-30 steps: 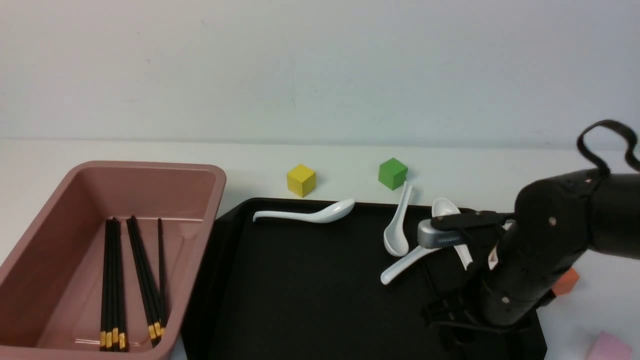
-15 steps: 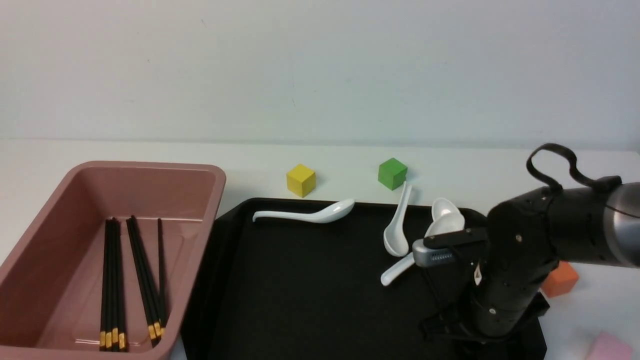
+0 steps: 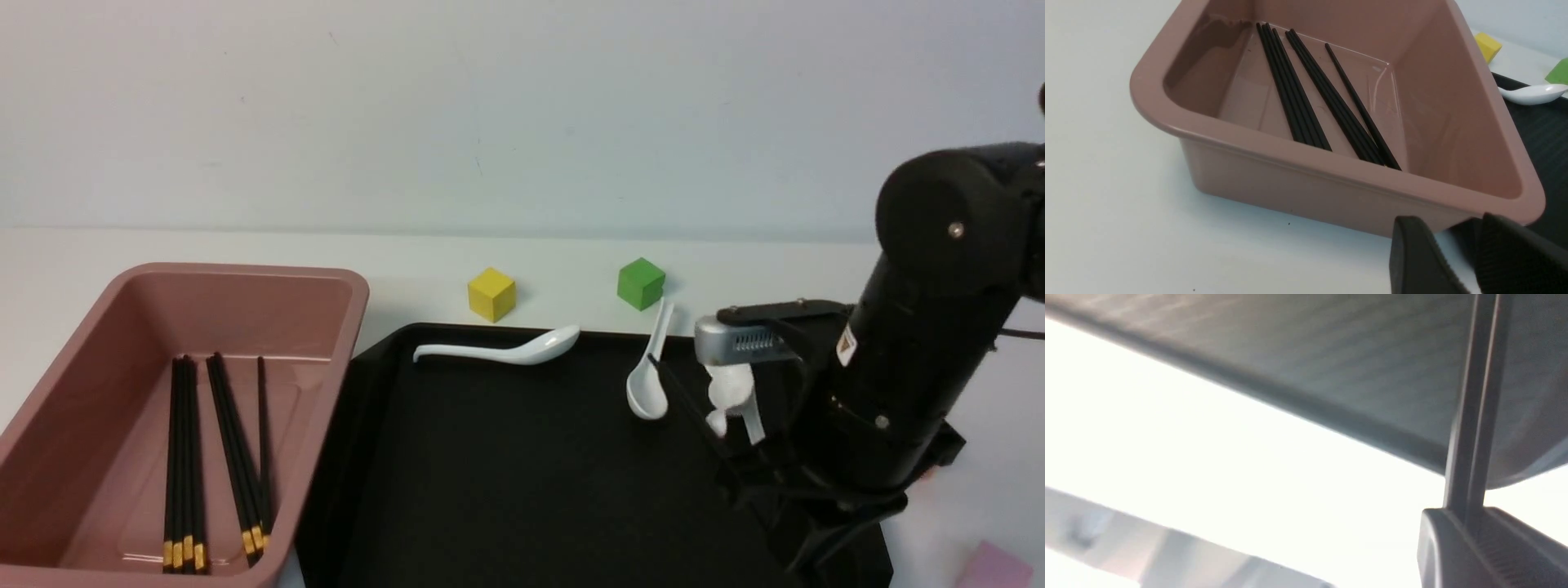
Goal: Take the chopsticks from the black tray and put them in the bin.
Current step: Use the right arm to grab a pair of chopsticks, then use the right arm to put the chopsticks into the lunch box
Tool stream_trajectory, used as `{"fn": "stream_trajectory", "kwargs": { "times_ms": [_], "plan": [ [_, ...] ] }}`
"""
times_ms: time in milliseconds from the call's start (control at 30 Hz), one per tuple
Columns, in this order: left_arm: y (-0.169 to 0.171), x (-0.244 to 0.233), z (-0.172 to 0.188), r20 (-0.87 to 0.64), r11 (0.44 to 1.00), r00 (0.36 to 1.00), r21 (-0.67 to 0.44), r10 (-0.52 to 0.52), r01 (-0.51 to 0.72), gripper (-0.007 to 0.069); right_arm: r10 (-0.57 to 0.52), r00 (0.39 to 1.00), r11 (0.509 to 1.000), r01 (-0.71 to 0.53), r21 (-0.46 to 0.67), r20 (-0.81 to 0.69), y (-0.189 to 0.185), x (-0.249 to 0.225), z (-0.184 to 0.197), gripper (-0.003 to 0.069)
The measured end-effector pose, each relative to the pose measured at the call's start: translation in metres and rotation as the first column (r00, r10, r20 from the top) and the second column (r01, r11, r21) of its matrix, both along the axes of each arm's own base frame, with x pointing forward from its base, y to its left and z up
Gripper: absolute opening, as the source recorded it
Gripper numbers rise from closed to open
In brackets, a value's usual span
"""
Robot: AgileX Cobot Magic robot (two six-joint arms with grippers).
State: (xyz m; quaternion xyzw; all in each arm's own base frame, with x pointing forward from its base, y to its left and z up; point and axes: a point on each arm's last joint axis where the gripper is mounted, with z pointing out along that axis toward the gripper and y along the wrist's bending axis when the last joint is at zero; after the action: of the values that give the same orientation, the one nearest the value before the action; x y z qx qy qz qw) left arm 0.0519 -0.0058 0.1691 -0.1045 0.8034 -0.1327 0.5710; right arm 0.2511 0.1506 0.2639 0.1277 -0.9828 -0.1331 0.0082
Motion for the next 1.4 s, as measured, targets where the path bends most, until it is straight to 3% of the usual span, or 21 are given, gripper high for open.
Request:
{"fn": "stream_trajectory", "kwargs": {
  "times_ms": [100,167,400,633,767,933,1033,1133,1233,1400],
  "plan": [
    [0.0,0.0,0.0,0.0,1.0,1.0,0.0,0.0,0.0,0.0238,0.054,0.998,0.988,-0.056,0.146,0.017,0.014,-0.002,0.02,0.0108],
    [0.0,0.0,0.0,0.0,1.0,1.0,0.0,0.0,0.0,0.0238,0.155,0.98,0.935,-0.186,0.302,0.125,0.044,-0.002,0.041,0.0108],
    [0.0,0.0,0.0,0.0,1.0,1.0,0.0,0.0,0.0,0.0238,0.228,0.883,0.787,-0.415,0.457,0.41,0.161,0.02,0.067,0.0108],
    [0.0,0.0,0.0,0.0,1.0,1.0,0.0,0.0,0.0,0.0238,0.179,0.861,0.717,-0.445,0.536,0.476,0.258,0.044,0.028,0.0108],
    [0.0,0.0,0.0,0.0,1.0,1.0,0.0,0.0,0.0,0.0238,0.135,0.868,0.723,-0.417,0.552,0.479,0.289,0.051,-0.012,0.012],
    [0.0,0.0,0.0,0.0,1.0,1.0,0.0,0.0,0.0,0.0238,0.123,0.875,0.745,-0.392,0.539,0.468,0.297,0.056,-0.041,0.023],
    [0.0,0.0,0.0,0.0,1.0,1.0,-0.001,0.0,0.0,0.0238,0.122,0.872,0.746,-0.396,0.535,0.474,0.296,0.057,-0.04,0.0318],
    [0.0,0.0,0.0,0.0,1.0,1.0,-0.001,0.0,0.0,0.0238,0.161,0.867,0.739,-0.422,0.525,0.471,0.289,0.054,-0.026,0.0337],
    [0.0,0.0,0.0,0.0,1.0,1.0,-0.001,0.0,0.0,0.0238,0.235,0.857,0.721,-0.47,0.509,0.458,0.275,0.046,0.003,0.0281],
    [0.0,0.0,0.0,0.0,1.0,1.0,-0.001,0.0,0.0,0.0238,0.375,0.801,0.702,-0.574,0.421,0.466,0.222,0.032,0.073,0.0059]
  ]
}}
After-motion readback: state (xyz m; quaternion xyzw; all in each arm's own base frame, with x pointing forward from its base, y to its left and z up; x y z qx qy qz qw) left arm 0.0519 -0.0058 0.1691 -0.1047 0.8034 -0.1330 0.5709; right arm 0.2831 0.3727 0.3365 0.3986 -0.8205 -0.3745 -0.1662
